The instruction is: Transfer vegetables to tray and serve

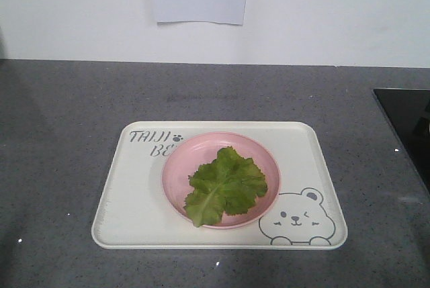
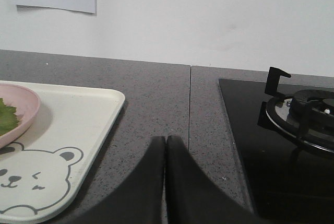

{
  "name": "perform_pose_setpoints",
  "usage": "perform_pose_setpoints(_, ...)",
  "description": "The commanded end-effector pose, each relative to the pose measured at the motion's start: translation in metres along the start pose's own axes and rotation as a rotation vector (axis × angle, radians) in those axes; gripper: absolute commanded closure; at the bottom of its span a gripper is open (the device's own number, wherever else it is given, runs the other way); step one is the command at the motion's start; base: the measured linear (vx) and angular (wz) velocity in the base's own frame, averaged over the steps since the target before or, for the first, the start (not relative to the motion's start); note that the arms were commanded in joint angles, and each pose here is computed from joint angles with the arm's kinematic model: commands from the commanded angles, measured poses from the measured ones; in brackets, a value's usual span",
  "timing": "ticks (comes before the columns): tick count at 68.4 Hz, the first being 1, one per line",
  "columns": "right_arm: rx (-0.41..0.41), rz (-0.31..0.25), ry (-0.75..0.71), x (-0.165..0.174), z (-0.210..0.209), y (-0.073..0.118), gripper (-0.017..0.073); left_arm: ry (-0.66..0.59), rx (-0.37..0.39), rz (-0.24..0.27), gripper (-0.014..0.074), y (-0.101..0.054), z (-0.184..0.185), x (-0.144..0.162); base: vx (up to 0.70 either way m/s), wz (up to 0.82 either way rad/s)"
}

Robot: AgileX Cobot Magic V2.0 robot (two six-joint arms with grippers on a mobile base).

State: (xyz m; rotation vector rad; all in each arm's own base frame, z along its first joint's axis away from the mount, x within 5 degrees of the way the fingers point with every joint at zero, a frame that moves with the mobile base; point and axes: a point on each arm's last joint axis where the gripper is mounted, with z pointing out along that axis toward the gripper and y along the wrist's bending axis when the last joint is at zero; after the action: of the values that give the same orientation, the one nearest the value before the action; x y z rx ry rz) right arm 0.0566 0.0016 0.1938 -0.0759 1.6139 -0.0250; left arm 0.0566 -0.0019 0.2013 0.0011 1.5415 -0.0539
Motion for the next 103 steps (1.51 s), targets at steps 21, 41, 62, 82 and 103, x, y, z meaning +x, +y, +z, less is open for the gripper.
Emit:
perform_pose_setpoints(21, 0.012, -0.017, -0.139, -0.0083, -0.0007, -0.0004, 0.0565, -0.061, 0.006, -0.012, 0.0599, -0.0002, -0.0004, 0.0019, 0.00, 0.00)
perform_pose_setpoints(41, 0.012, -0.017, -0.139, -0.0083, -0.0007, -0.0004, 0.0565, -0.061, 0.006, -0.012, 0.0599, -0.0002, -0.0004, 0.0019, 0.00, 0.00)
perform_pose_setpoints(62, 0.012, -0.019, -0.137, -0.0084, -0.0006, -0.0004, 0.0565, -0.061, 0.006, -0.012, 0.0599, -0.0002, -0.0004, 0.0019, 0.00, 0.00)
perform_pose_setpoints(82, 0.012, -0.020, -0.137, -0.0085, -0.0006, -0.0004, 0.0565, -0.061, 0.006, -0.012, 0.0599, -0.0002, -0.0004, 0.0019, 0.00, 0.00)
perform_pose_setpoints(103, 0.012, -0.020, -0.137, -0.0085, -0.0006, -0.0004, 0.0565, -0.061, 0.006, -0.012, 0.0599, -0.0002, -0.0004, 0.0019, 0.00, 0.00)
